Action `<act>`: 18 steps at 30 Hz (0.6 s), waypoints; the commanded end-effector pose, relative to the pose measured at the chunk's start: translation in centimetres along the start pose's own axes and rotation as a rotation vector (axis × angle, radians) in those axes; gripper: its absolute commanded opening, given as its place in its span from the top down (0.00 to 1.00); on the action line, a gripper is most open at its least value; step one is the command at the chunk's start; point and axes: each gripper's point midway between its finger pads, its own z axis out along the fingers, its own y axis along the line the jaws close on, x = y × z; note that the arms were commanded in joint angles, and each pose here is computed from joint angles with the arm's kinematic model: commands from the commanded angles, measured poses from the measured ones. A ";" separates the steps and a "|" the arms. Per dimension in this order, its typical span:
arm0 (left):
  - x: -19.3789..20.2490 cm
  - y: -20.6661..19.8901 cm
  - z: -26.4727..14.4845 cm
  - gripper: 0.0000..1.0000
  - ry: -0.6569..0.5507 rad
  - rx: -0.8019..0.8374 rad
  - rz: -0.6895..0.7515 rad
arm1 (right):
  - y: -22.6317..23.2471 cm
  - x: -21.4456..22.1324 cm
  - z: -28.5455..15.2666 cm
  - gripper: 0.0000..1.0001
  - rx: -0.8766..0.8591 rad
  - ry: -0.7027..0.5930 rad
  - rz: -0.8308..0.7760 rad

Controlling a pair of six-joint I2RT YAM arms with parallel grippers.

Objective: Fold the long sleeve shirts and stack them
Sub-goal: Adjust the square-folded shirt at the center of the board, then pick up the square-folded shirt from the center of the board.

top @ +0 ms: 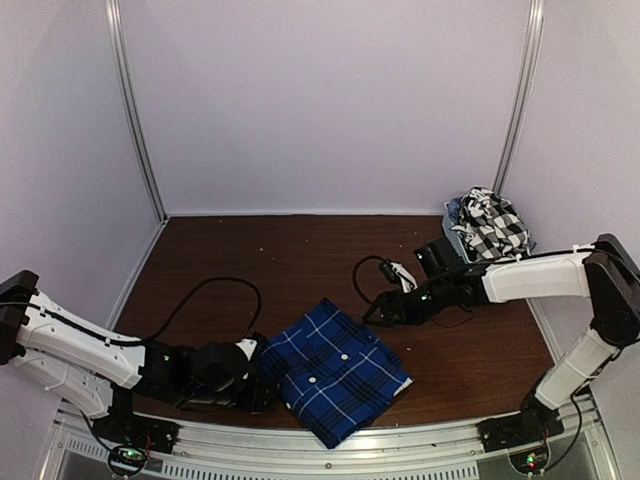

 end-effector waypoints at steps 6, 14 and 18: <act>0.8 -2.8 1.2 0.60 0.049 0.131 -0.040 | -1.2 3.3 3.8 0.15 -0.079 0.217 0.015; 1.4 -2.7 2.1 0.60 0.082 0.111 -0.017 | -0.5 5.6 4.9 0.24 -0.196 0.296 0.060; 1.4 -2.9 2.5 0.60 0.083 0.114 -0.011 | 0.3 6.0 5.1 0.34 -0.263 0.307 0.072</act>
